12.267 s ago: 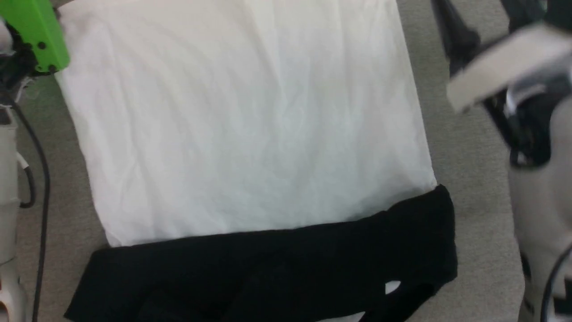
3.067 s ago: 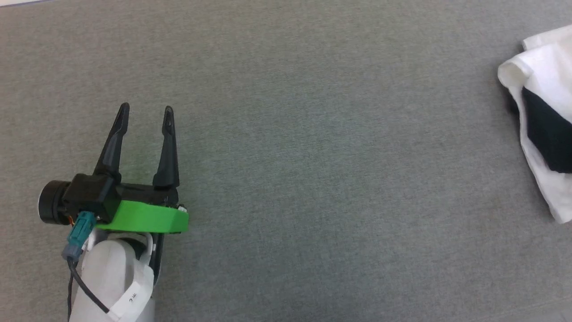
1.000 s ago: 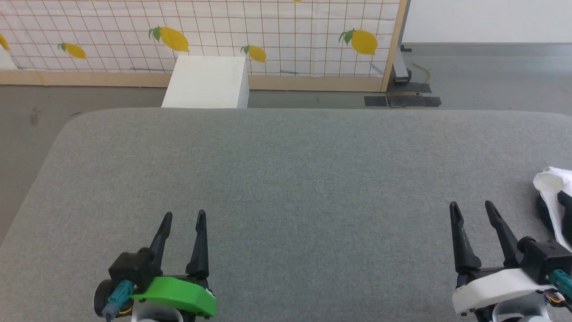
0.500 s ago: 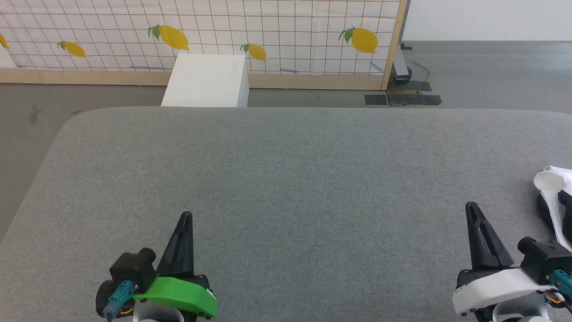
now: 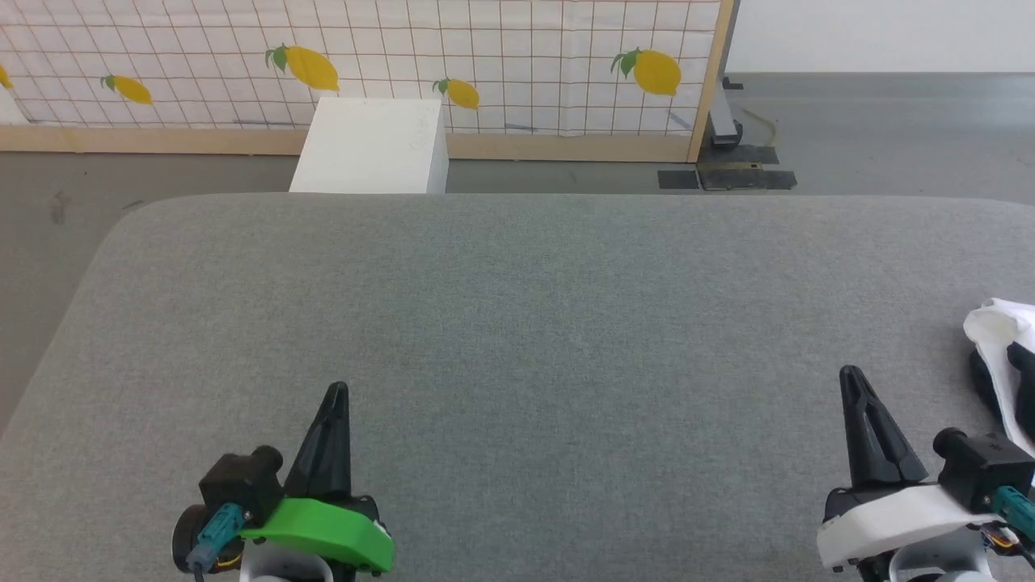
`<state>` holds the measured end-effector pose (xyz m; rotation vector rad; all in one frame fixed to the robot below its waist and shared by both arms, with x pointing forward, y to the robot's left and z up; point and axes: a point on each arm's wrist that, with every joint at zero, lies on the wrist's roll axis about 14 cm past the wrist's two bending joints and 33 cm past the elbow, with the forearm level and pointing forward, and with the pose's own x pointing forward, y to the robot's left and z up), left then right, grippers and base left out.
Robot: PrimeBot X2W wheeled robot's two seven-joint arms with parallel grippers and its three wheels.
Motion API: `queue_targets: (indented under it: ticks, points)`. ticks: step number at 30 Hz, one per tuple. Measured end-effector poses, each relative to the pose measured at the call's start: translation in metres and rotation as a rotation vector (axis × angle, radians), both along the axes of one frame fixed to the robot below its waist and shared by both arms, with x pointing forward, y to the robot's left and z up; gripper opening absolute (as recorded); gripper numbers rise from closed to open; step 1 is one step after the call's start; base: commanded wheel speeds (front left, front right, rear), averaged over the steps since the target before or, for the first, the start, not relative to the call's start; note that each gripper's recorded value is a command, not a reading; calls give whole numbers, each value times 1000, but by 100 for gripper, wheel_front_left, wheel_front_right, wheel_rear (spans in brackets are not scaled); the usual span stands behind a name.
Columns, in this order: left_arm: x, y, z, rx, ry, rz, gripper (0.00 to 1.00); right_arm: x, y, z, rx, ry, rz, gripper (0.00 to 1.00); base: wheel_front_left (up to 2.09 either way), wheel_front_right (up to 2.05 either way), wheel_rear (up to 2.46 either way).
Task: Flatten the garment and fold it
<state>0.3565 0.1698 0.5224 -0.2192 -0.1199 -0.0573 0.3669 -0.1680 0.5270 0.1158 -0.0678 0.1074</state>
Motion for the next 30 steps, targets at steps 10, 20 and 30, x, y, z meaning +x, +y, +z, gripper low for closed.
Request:
queue_targets:
  ticks: [10,20,30]
  points:
    - [2,0,0,34,10,1,0,-1,1,-2,-14,12,2,0,0,0,0]
    - [3,0,0,54,22,3,0,-1,1,-4,-29,22,4,0,0,0,0]
    - [5,0,1,68,32,3,0,-2,2,-5,-42,30,7,0,0,0,0]
